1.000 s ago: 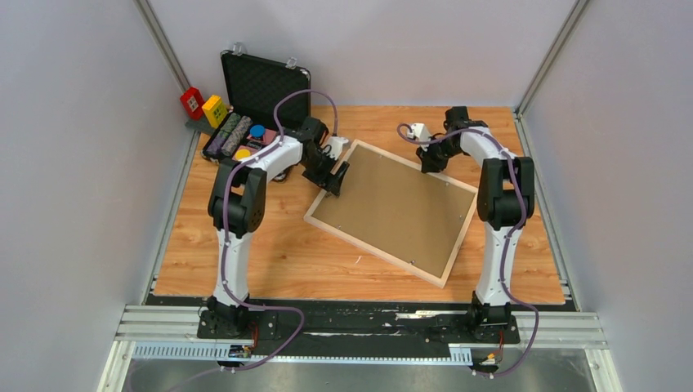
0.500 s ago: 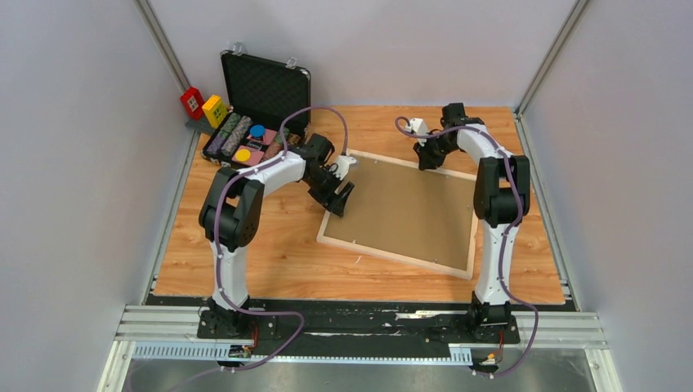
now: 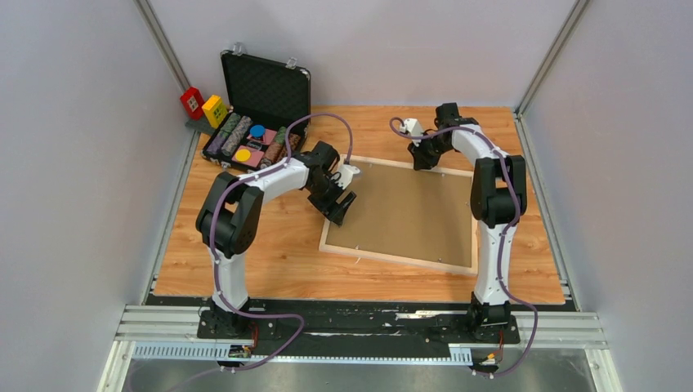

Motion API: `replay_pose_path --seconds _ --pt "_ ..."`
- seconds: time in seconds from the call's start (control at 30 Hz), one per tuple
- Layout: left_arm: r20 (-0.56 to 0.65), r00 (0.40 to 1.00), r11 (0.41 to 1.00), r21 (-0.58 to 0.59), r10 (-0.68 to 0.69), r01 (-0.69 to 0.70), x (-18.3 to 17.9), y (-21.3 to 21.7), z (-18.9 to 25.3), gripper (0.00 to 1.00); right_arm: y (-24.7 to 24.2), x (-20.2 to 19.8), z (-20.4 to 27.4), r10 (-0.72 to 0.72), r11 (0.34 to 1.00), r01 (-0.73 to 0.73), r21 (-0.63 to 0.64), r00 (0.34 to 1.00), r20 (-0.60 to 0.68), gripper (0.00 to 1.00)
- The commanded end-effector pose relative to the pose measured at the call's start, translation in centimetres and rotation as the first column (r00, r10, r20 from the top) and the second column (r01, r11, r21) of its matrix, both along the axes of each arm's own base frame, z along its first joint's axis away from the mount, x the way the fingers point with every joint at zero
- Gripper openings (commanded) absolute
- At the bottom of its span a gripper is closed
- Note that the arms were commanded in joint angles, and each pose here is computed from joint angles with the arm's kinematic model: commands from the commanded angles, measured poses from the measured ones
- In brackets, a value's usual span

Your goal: Put the photo into the frame

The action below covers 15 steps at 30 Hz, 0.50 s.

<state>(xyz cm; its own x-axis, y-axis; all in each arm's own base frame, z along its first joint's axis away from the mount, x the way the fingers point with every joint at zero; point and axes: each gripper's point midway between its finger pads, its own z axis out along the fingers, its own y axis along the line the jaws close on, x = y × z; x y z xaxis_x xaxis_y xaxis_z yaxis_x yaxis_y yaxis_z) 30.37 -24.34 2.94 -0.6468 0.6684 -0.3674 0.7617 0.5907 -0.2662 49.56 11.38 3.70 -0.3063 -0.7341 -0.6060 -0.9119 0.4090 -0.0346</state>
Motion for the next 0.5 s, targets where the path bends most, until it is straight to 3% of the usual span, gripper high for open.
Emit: replay_pose_path --seconds 0.0,0.47 --pt "0.083 0.996 0.999 0.030 0.026 -0.028 1.7 0.1 1.1 0.84 2.6 0.4 1.4 -0.021 0.997 0.020 0.073 1.000 0.009 0.20" --pt "0.138 0.990 0.997 0.064 0.024 -0.033 3.3 0.4 0.4 0.76 2.2 -0.6 0.9 -0.098 0.993 0.100 0.069 0.995 -0.034 0.35"
